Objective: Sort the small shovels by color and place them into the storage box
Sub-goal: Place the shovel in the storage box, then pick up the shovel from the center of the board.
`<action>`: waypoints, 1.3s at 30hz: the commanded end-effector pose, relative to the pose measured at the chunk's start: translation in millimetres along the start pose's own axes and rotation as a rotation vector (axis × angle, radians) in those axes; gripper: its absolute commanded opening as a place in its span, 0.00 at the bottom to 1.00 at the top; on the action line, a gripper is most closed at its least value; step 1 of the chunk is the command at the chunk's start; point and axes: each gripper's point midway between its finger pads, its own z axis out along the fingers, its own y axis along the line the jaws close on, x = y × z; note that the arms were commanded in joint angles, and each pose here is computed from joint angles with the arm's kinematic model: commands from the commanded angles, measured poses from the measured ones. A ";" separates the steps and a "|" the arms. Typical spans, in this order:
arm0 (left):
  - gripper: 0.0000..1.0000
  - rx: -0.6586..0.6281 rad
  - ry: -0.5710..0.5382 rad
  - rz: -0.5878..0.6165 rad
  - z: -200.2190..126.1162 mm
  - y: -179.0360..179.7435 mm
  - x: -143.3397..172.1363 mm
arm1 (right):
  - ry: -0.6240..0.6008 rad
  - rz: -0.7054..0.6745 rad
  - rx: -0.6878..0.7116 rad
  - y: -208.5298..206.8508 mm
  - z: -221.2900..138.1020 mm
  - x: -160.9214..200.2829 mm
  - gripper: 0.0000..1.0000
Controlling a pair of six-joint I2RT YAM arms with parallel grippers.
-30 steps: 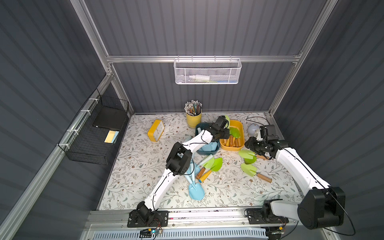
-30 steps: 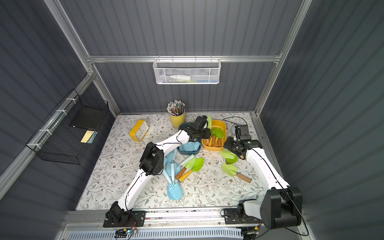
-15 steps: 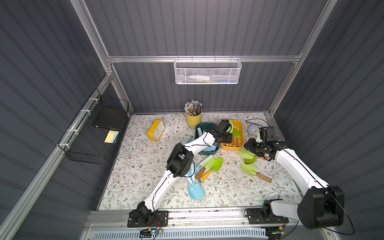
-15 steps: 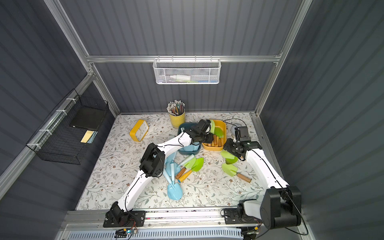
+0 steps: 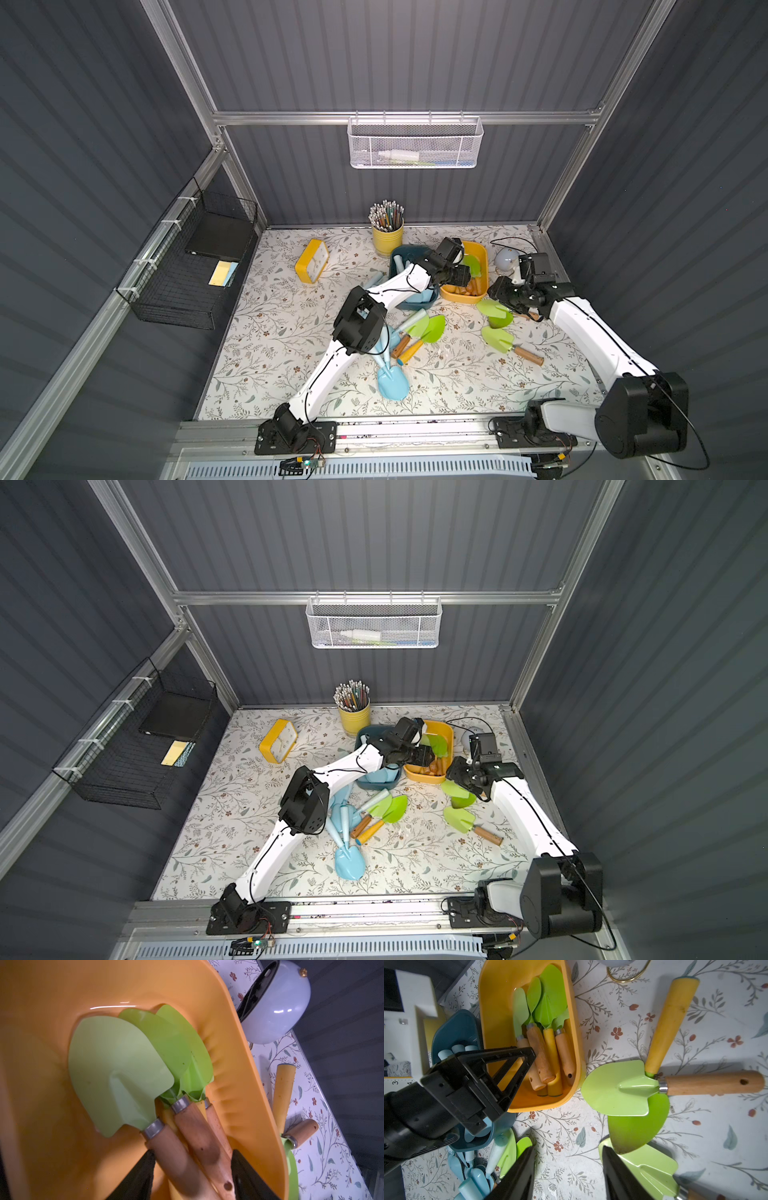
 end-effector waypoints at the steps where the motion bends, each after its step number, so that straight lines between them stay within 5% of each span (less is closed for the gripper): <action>1: 0.62 -0.026 0.038 -0.013 -16.8 4.7 2.0 | -0.020 -0.014 -0.015 3.2 -6.3 -4.9 0.56; 9: 0.64 -0.098 -0.255 0.006 -92.4 -11.8 -79.9 | 0.007 -0.038 -0.119 25.2 -10.5 -4.4 0.57; 12: 0.65 -0.180 -0.380 -0.054 -130.3 5.4 -103.1 | 0.032 -0.052 -0.191 41.0 -14.6 1.8 0.57; 17: 0.66 -0.219 -0.438 -0.192 -175.1 61.7 -106.7 | 0.038 -0.118 -0.266 75.5 -24.1 18.4 0.58; 21: 0.67 -0.297 -0.426 -0.161 -195.7 86.1 -86.0 | 0.035 -0.144 -0.243 90.3 -23.0 34.5 0.58; 30: 0.68 -0.409 -0.200 -0.232 -221.7 124.9 44.7 | 0.091 -0.147 -0.228 106.1 -7.9 69.5 0.58; 39: 0.69 -0.230 -0.054 -0.163 -216.5 95.2 109.5 | 0.158 -0.161 -0.216 126.6 12.0 93.2 0.58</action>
